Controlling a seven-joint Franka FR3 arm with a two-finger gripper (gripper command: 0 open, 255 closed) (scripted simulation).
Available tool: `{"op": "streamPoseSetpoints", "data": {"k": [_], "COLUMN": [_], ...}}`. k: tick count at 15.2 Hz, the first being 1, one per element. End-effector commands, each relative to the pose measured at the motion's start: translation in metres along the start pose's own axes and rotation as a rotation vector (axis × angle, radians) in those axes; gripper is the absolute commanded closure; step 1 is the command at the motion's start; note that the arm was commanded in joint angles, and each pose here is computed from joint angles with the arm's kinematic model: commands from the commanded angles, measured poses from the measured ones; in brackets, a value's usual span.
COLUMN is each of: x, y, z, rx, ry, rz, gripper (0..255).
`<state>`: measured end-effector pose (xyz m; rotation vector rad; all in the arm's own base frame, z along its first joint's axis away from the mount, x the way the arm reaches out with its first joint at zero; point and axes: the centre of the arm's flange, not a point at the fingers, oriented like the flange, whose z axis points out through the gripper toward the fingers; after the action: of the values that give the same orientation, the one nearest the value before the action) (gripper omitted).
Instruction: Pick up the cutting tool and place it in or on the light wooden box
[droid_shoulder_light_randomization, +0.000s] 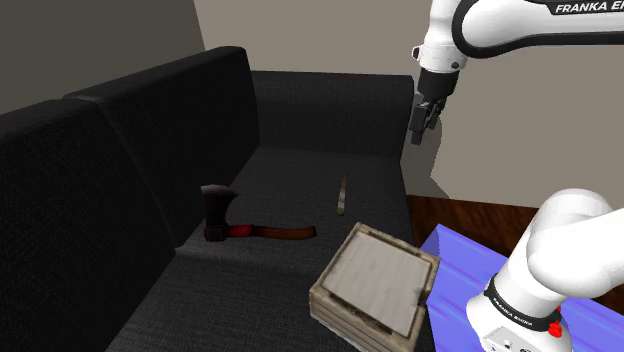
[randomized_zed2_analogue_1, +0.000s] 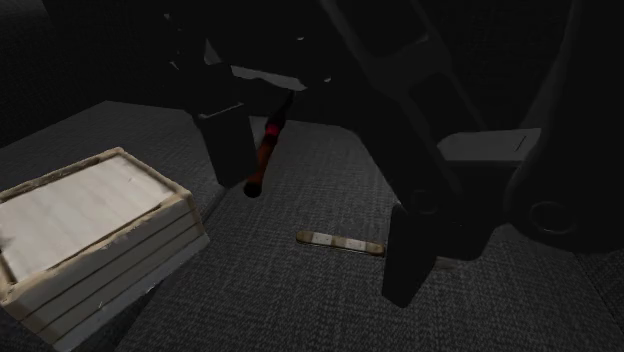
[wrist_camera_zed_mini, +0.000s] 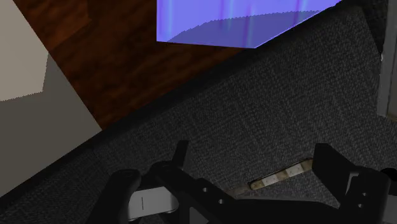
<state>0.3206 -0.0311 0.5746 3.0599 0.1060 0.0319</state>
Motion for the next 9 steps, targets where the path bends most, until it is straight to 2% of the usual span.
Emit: {"op": "streamPoseSetpoints", "data": {"k": [1,9], "x": [0.000,0.057], "y": [0.000,-0.040], "z": [0.000,0.076], "rx": [0.000,0.038], "ry": [0.000,-0.004], "rz": [0.000,0.386], "gripper": [0,0]}}
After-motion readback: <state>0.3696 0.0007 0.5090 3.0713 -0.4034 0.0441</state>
